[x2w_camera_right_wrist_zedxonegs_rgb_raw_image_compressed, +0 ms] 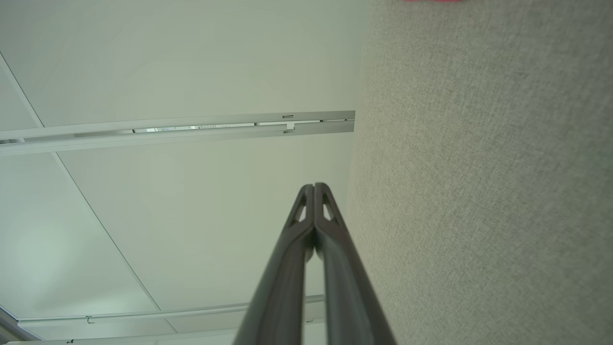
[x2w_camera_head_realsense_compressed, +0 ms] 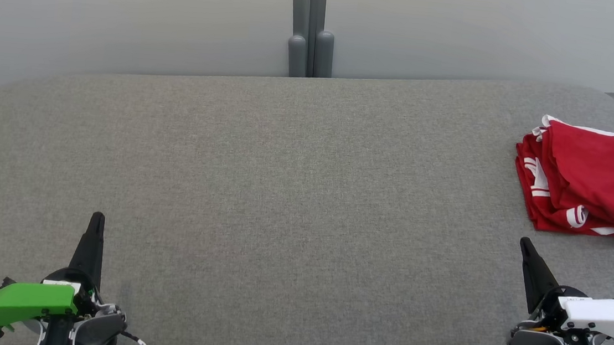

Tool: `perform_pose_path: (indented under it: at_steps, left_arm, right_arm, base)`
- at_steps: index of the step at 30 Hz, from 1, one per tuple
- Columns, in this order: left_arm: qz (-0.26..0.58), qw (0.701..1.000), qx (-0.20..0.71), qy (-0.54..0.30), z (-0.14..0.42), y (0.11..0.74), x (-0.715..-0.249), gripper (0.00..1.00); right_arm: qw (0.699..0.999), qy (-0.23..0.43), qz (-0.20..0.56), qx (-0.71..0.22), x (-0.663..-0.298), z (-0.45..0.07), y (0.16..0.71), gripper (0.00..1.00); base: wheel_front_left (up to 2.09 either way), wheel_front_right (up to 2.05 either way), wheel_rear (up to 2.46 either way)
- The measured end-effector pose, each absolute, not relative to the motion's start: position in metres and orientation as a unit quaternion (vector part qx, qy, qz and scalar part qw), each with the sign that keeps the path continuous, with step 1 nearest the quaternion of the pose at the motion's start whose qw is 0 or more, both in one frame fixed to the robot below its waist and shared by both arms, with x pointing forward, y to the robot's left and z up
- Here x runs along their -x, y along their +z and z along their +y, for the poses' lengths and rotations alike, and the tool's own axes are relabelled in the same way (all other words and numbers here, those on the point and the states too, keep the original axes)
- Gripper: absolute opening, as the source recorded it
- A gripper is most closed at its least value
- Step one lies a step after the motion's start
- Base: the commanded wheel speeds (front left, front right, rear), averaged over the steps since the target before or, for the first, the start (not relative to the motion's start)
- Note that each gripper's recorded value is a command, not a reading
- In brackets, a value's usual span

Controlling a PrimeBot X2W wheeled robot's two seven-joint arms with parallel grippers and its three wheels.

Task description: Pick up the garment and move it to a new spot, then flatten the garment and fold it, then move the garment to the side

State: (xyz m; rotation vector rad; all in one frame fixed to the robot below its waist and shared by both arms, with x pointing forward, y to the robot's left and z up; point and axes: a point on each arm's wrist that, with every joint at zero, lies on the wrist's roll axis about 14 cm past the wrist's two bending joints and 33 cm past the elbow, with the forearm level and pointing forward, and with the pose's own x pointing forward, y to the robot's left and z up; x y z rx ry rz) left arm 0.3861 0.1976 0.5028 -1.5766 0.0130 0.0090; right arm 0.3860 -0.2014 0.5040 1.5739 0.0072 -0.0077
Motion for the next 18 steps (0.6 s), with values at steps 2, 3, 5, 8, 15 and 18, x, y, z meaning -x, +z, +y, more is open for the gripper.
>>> perform_pose_path:
  at_steps: [2, 3, 5, 8, 15, 18]
  left_arm:
    - [0.006, 0.705, 0.709, 0.004, 0.1976, 0.5028, -0.3861, 0.00]
    - [0.006, 0.705, 0.709, 0.004, 0.1976, 0.5028, -0.3861, 0.00]
    - [0.006, 0.705, 0.709, 0.004, 0.1976, 0.5028, -0.3861, 0.00]
    - [0.006, 0.705, 0.709, 0.004, 0.1976, 0.5028, -0.3861, 0.00]
    - [0.006, 0.705, 0.709, 0.004, 0.1977, 0.5028, -0.3861, 0.00]
    - [0.006, 0.705, 0.709, 0.004, 0.1977, 0.5028, -0.3861, 0.00]
  right_arm:
    - [0.706, -0.003, 0.003, -0.708, -0.3861, -0.2014, 0.5040, 0.00]
    - [0.706, -0.003, 0.003, -0.708, -0.3861, -0.2014, 0.5040, 0.00]
    - [0.706, -0.003, 0.003, -0.708, -0.3861, -0.2014, 0.5040, 0.00]
    - [0.706, -0.003, 0.003, -0.708, -0.3860, -0.2015, 0.5040, 0.00]
    - [0.706, -0.003, 0.003, -0.708, -0.3861, -0.2014, 0.5040, 0.00]
    - [0.706, -0.003, 0.003, -0.708, -0.3861, -0.2014, 0.5040, 0.00]
  base:
    - [0.00, 0.00, 0.00]
    - [0.00, 0.00, 0.00]
    - [0.00, 0.00, 0.00]
    - [0.00, 0.00, 0.00]
    - [0.00, 0.00, 0.00]
    - [0.00, 0.00, 0.00]
